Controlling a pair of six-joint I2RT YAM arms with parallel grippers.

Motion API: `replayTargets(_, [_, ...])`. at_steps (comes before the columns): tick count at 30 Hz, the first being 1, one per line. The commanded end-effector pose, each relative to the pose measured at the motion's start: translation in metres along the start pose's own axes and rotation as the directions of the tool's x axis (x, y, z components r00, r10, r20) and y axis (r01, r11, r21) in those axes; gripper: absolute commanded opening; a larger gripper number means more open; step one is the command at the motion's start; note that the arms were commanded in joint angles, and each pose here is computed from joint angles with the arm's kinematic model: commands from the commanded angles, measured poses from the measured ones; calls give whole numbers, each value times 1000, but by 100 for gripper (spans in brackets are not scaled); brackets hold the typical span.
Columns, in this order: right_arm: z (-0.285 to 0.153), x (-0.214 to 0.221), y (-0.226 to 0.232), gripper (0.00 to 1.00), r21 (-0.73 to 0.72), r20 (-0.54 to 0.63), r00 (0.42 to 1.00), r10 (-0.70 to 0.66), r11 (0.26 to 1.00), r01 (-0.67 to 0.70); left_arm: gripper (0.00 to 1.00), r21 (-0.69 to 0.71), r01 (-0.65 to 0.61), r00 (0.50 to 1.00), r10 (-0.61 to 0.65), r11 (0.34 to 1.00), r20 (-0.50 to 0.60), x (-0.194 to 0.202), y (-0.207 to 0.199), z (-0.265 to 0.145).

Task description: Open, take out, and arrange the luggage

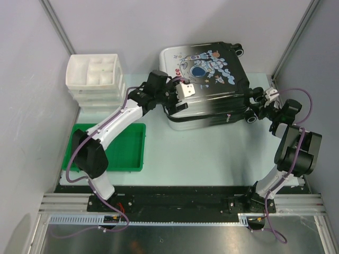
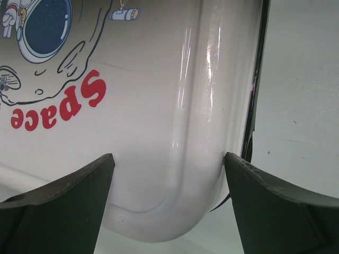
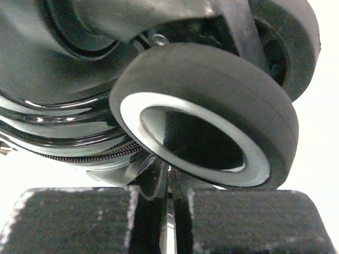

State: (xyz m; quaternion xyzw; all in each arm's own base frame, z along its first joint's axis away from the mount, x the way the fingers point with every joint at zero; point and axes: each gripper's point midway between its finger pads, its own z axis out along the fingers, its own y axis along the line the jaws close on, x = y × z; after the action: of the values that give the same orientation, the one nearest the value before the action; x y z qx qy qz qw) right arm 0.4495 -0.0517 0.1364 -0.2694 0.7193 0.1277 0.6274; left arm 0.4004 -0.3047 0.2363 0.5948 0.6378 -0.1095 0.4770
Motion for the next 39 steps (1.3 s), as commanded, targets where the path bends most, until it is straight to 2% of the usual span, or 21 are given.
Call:
replayTargets(1, [-6,-24,-56,1,156,53,996,-68,986,58,88,-165,-14,991,-7,986,-130,48,57,-5])
replayTargets(6, [13,-25,-42,3,77,109,993,42,996,-50,88,-150,19,993,-37,988,-113,52,56,-4])
replayTargets(7, [16,-18,-40,4,59,110,986,123,990,-130,88,-151,30,992,-47,988,-113,55,58,-4])
replayTargets(9, [21,-26,-42,4,11,138,975,175,984,-178,88,-143,47,992,-63,989,-106,57,59,-2])
replayTargets(10, [23,-17,-40,4,-22,132,954,270,963,-270,88,-144,50,993,-65,988,-103,59,62,-3])
replayTargets(12, [27,-31,-42,5,-83,176,943,281,959,-270,88,-138,55,992,-69,989,-102,60,63,1])
replayTargets(14, [34,-27,-43,4,-117,175,915,364,930,-348,89,-142,61,993,-75,988,-94,60,67,1])
replayTargets(20, [66,-36,-56,4,-135,193,901,388,920,-367,89,-135,71,992,-84,988,-94,65,73,11])
replayTargets(23, [84,-29,-66,6,-88,173,901,397,918,-388,89,-134,85,991,-98,987,-90,64,73,13])
replayTargets(24, [91,-18,-66,10,-70,141,889,437,900,-431,93,-130,94,991,-106,987,-83,63,72,14])
replayTargets(25, [94,-18,-70,25,-57,132,883,450,893,-447,95,-137,101,991,-112,985,-74,59,74,11])
replayTargets(26, [97,-26,-79,30,-38,135,882,451,892,-450,97,-135,123,990,-132,983,-57,53,74,9])
replayTargets(28, [98,-8,-85,44,15,45,838,544,838,-545,100,-142,144,988,-149,979,-27,42,77,2])
replayTargets(29, [94,11,-81,46,63,-35,779,626,779,-624,100,-141,169,985,-171,975,3,31,76,-6])
replayTargets(30, [93,2,-94,47,90,-38,778,627,778,-622,100,-142,180,984,-179,973,20,25,77,-10])
replayTargets(31, [89,15,-97,48,119,-72,752,656,754,-646,100,-143,192,981,-189,971,37,18,77,-15])
replayTargets(32, [81,33,-88,48,174,-147,662,734,679,-714,100,-144,224,974,-217,964,58,11,77,-21])
replayTargets(33, [79,34,-98,47,218,-153,641,752,659,-720,100,-146,232,971,-220,962,89,-1,78,-31])
replayTargets(34, [78,46,-94,47,238,-182,594,784,621,-747,100,-149,247,967,-233,958,105,-6,79,-38])
replayTargets(35, [71,59,-84,46,270,-227,518,825,565,-780,100,-143,284,955,-268,948,124,-12,76,-42])
replayTargets(39, [72,74,-60,45,312,-265,423,867,492,-813,100,-128,405,902,-372,906,217,-39,76,-75])
